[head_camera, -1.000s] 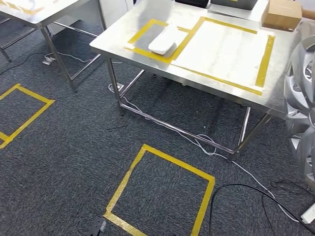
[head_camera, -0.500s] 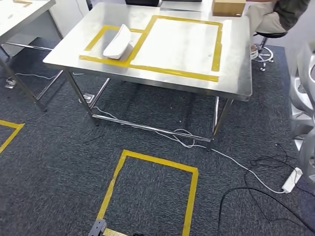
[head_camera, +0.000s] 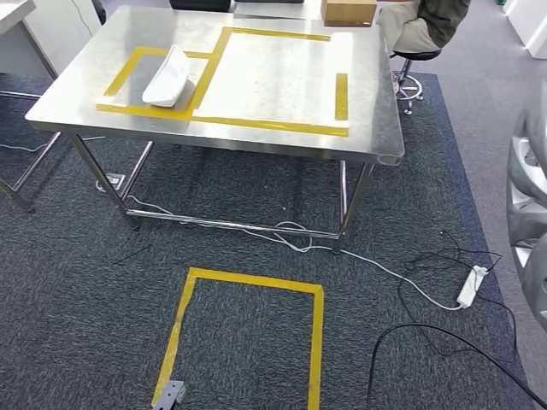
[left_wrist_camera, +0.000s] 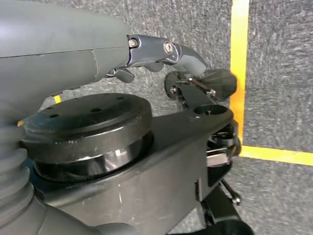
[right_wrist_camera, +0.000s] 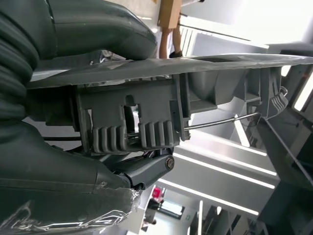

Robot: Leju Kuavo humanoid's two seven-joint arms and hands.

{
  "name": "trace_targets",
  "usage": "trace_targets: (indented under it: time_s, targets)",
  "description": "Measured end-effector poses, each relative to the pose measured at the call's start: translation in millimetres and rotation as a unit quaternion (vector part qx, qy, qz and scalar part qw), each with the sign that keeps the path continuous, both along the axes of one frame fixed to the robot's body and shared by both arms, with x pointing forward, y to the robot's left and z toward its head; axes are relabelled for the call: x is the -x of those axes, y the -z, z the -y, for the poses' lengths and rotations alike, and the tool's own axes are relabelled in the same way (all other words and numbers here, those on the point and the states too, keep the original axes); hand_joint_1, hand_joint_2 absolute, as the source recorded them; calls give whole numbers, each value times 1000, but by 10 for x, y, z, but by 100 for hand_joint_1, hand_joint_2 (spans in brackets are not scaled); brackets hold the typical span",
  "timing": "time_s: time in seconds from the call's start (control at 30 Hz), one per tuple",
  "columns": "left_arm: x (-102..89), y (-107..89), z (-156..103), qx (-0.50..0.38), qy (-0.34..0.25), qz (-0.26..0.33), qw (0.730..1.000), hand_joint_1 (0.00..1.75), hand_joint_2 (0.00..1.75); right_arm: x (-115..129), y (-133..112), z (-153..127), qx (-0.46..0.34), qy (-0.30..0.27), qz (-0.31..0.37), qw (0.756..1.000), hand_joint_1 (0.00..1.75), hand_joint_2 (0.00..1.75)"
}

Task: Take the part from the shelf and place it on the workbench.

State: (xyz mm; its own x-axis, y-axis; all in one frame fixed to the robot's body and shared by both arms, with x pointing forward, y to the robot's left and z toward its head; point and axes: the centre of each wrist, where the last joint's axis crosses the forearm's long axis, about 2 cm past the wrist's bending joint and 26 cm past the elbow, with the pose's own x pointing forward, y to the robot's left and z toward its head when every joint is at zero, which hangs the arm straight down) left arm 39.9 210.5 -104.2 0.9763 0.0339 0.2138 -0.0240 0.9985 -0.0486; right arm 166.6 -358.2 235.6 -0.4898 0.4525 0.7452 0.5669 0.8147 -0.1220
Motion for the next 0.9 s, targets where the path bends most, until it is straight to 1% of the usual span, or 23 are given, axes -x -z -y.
trace_targets:
  time_s: [0.17, 0.37, 0.7, 0.9]
  targets:
    - [-14, -1, -2, 0, 1, -4, 1000, 0, 175, 4, 2, 6, -2, 4, -3, 1000, 175, 175]
    - [-13, 0, -8, 2, 3, -23, 1000, 0, 175, 11, 11, 0, -7, 9, -5, 1000, 175, 175]
    - [-13, 0, -9, 1, 7, -24, 1000, 0, 175, 28, 20, 18, -9, 15, -6, 1000, 175, 175]
    - [-15, -5, 20, 4, 9, -24, 1000, 0, 175, 40, 19, 27, -18, 23, -19, 999, 175, 175]
